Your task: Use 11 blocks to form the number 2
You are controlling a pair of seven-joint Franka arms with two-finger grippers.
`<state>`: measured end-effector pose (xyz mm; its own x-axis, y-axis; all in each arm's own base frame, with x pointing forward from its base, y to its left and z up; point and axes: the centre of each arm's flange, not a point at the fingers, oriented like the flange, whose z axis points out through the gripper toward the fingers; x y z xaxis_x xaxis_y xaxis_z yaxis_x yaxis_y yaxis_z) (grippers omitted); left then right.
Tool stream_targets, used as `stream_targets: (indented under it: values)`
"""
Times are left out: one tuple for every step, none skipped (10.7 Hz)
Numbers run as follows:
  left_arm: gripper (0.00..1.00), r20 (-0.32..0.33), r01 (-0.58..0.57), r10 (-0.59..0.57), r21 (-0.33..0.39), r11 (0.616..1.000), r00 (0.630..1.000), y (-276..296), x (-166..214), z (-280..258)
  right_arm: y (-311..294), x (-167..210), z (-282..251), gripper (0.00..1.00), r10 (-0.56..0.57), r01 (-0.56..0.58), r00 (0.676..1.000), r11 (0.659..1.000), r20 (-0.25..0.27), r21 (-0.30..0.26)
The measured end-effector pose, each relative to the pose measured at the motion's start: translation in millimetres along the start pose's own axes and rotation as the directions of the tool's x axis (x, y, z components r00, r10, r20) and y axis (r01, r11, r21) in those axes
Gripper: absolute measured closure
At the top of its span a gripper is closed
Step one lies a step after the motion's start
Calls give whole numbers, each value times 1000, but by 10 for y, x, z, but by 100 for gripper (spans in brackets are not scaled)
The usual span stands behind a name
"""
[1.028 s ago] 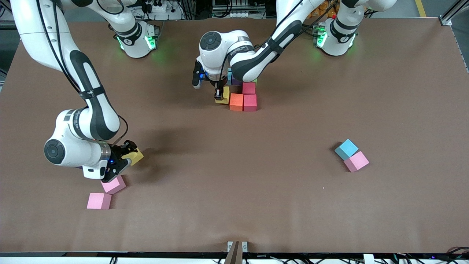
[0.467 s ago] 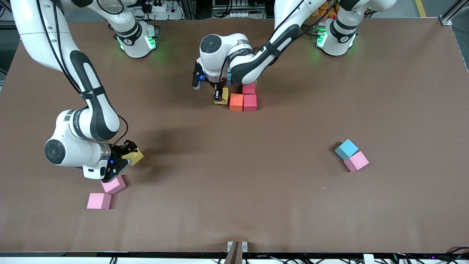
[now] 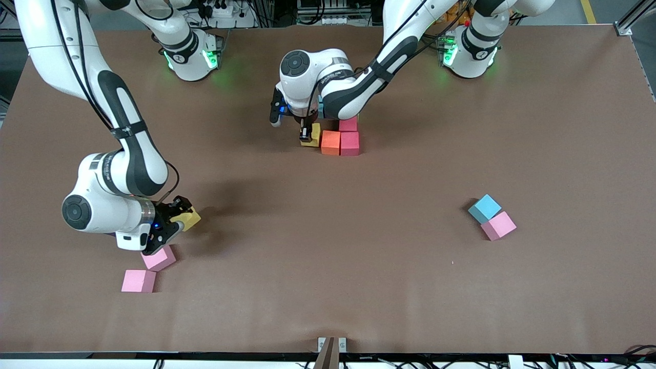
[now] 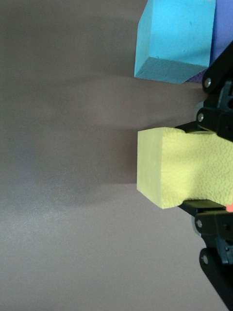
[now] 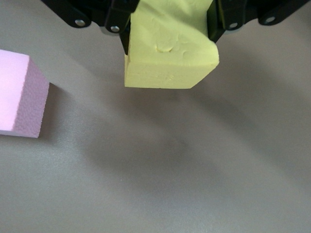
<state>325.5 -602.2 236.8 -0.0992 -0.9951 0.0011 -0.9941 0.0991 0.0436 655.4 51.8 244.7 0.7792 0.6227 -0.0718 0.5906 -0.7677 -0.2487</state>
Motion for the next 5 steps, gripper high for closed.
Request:
stream_targets:
  values:
    - [46, 3, -1, 1, 1, 1000, 1000, -6, -7, 17, 0, 0, 0, 41, 0, 0, 1000, 1000, 0, 0]
    - [46, 6, -3, 3, 3, 1000, 1000, -14, -13, 30, 0, 0, 0, 41, 0, 0, 1000, 1000, 0, 0]
    - [46, 7, -2, 2, 4, 1000, 1000, -19, -18, 38, 0, 0, 0, 41, 0, 0, 1000, 1000, 0, 0]
    - [46, 9, -1, 1, 3, 1000, 1000, -24, -22, 47, 0, 0, 0, 41, 0, 0, 1000, 1000, 0, 0]
    - [46, 11, 0, 0, 2, 1000, 1000, -33, -32, 63, 1, 0, 0, 41, 0, 0, 1000, 1000, 0, 0]
